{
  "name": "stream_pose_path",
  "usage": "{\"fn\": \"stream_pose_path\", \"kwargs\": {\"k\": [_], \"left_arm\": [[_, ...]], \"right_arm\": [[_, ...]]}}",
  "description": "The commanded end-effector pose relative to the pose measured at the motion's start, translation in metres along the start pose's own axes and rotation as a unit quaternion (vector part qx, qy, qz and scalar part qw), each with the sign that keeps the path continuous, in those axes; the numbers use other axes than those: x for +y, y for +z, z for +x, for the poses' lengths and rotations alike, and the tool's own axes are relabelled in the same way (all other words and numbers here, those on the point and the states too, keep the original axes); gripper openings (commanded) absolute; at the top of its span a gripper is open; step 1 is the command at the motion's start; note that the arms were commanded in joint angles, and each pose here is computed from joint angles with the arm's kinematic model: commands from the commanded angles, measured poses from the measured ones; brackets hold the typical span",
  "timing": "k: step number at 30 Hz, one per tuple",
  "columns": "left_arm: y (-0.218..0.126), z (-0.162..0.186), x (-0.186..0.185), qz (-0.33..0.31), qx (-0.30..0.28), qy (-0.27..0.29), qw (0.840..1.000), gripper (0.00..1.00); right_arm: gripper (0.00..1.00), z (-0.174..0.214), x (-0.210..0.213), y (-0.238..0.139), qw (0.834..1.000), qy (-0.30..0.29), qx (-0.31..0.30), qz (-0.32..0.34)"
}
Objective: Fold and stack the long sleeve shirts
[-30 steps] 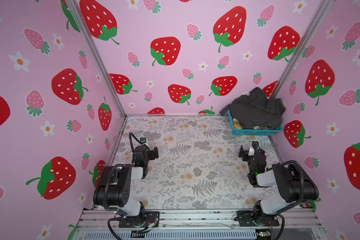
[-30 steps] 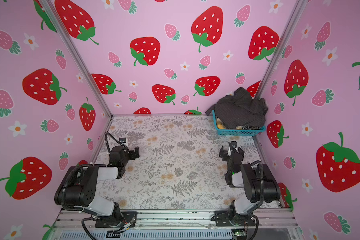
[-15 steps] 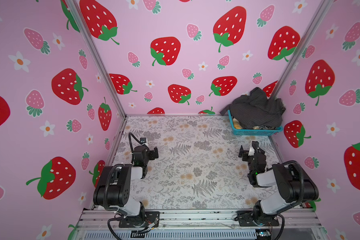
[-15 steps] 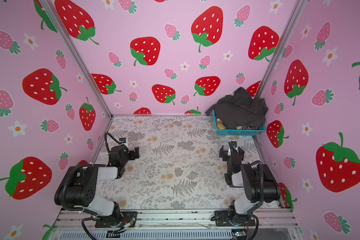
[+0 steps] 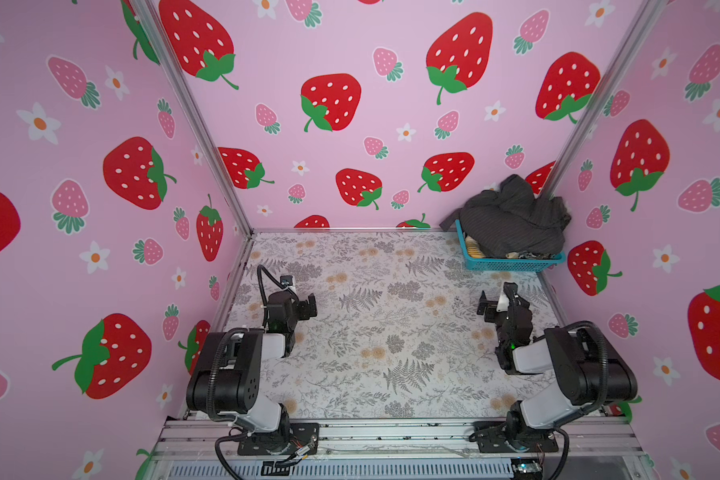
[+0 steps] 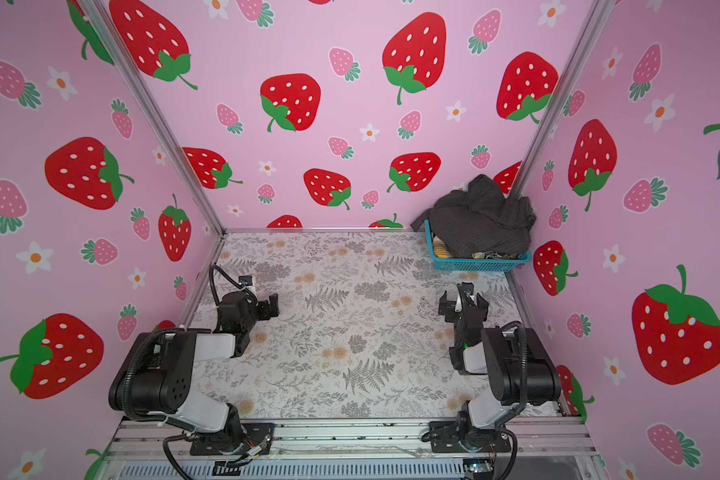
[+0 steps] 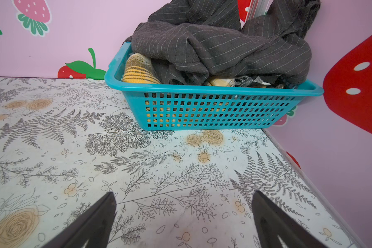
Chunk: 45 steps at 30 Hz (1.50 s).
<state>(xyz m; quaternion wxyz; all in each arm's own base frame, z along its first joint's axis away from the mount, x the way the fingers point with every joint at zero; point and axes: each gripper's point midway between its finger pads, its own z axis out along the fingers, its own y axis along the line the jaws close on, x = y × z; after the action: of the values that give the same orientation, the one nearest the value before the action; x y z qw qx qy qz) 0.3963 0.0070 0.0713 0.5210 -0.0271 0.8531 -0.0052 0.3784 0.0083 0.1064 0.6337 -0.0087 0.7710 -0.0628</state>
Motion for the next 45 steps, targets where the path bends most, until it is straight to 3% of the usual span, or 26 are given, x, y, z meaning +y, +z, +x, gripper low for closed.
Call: {"fn": "stream_pose_path", "kwargs": {"k": [1,3,5,7,9,11,16,19,24,30,32,35,38,42,45], "left_arm": [[0.001,-0.015,-0.001,0.005,-0.019,0.009,1.0,0.99],[-0.004,-0.034,0.0,-0.01,-0.02,0.009,1.0,0.99],[-0.015,-0.07,0.01,-0.064,0.016,0.01,0.998,0.99],[-0.035,-0.119,0.017,-0.109,0.008,-0.071,0.991,0.99],[-0.05,-0.149,0.002,-0.075,0.017,-0.167,0.983,0.99],[-0.058,-0.167,-0.035,-0.024,0.034,-0.203,0.978,0.98],[-0.085,-0.164,-0.164,0.128,0.112,-0.124,0.978,0.93],[-0.101,-0.143,-0.209,0.182,0.136,-0.068,0.971,0.93],[-0.114,-0.113,-0.225,0.197,0.164,-0.032,0.966,0.93],[-0.105,-0.107,-0.22,0.176,0.17,0.006,0.97,0.92],[-0.1,-0.109,-0.219,0.168,0.168,0.007,0.971,0.92],[-0.097,-0.11,-0.223,0.169,0.17,-0.005,0.971,0.89],[-0.096,-0.115,-0.225,0.169,0.171,-0.021,0.971,0.87],[-0.101,-0.134,-0.227,0.169,0.156,-0.035,0.973,0.86],[-0.107,-0.156,-0.223,0.163,0.138,-0.049,0.976,0.87]], "right_arm": [[1.0,-0.021,-0.003,-0.001,0.999,0.002,-0.036,0.01],[1.0,-0.036,-0.018,0.006,0.998,0.006,0.005,0.068],[1.0,-0.086,-0.038,0.01,0.99,0.034,0.052,0.126],[1.0,-0.133,-0.044,0.003,0.983,0.09,0.084,0.136],[1.0,-0.149,-0.055,-0.002,0.973,0.153,0.067,0.159],[0.99,-0.164,-0.049,0.007,0.972,0.198,0.082,0.1],[0.88,-0.181,-0.022,0.051,0.965,0.161,0.2,0.05],[0.85,-0.173,-0.019,0.071,0.958,0.132,0.249,0.051],[0.83,-0.141,-0.01,0.104,0.951,0.103,0.288,0.044],[0.78,-0.111,0.008,0.144,0.947,0.104,0.302,0.019],[0.72,-0.102,0.008,0.158,0.946,0.096,0.31,0.026],[0.37,-0.101,0.01,0.176,0.945,0.089,0.313,0.027],[0.15,-0.13,0.015,0.177,0.952,0.092,0.292,0.015],[0.0,-0.201,0.055,0.142,0.97,0.081,0.222,-0.056],[0.0,-0.254,0.112,0.094,0.974,0.047,0.172,-0.138]]}}
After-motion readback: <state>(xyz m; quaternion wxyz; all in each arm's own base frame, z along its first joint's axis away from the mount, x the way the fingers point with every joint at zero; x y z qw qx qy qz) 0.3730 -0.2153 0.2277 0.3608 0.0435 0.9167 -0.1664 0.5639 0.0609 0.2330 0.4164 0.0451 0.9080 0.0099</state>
